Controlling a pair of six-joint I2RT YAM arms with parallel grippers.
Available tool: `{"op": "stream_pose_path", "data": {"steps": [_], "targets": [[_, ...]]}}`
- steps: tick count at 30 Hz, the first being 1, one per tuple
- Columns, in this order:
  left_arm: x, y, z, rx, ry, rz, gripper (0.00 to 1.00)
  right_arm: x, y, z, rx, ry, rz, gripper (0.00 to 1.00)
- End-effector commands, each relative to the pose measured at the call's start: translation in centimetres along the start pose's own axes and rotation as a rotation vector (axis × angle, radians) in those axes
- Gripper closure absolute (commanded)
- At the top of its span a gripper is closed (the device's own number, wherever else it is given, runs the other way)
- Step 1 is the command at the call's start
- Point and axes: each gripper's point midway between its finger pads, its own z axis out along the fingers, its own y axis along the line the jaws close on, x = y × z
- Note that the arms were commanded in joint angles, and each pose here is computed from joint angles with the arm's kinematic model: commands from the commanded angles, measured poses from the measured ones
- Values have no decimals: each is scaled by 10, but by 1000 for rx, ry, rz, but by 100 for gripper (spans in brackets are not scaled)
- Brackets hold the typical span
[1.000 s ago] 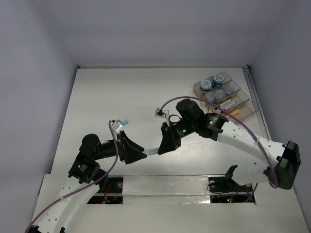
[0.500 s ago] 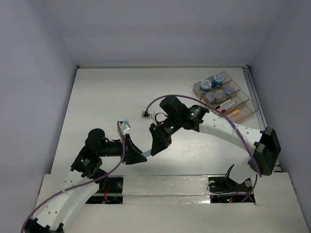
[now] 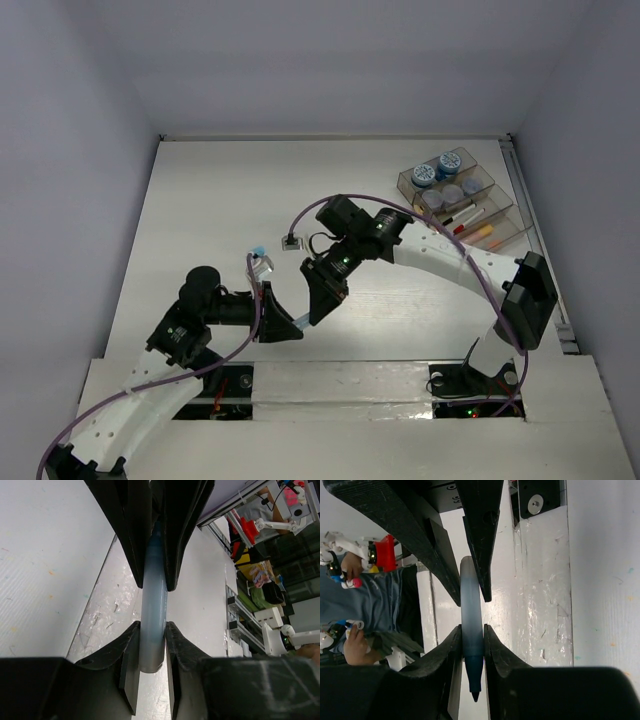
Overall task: Sort the stationery into containers
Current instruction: Close the pen cap on the pen.
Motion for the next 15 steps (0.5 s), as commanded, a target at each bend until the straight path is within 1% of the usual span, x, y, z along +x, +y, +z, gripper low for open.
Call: {"op": "stream_pose_path", "data": {"steps": [1, 3, 6, 7, 9, 10, 12, 13, 15], "targets": [[-21, -27, -2, 75, -24, 112, 85, -10, -7, 2, 33, -9, -75, 100], [-22, -27, -1, 75, -25, 114, 87, -11, -8, 2, 32, -5, -76, 100], [-23, -28, -1, 85, -21, 119, 94, -10, -8, 3, 28, 5, -73, 100], [-23, -29, -1, 88, -22, 125, 100, -12, -8, 2, 30, 7, -70, 100], [-28, -31, -3, 72, -41, 142, 100, -16, -13, 1, 61, -3, -110, 100], [-31, -29, -3, 47, -60, 149, 100, -23, -10, -2, 72, -32, -138, 81], [-41, -31, -5, 14, -90, 174, 100, -31, -5, -7, 93, -79, -189, 56], [-46, -26, -6, -27, -115, 177, 100, -42, -6, -11, 121, -126, -242, 38], [-53, -22, -7, -73, -140, 175, 100, -48, 9, -24, 147, -198, -284, 26]]}}
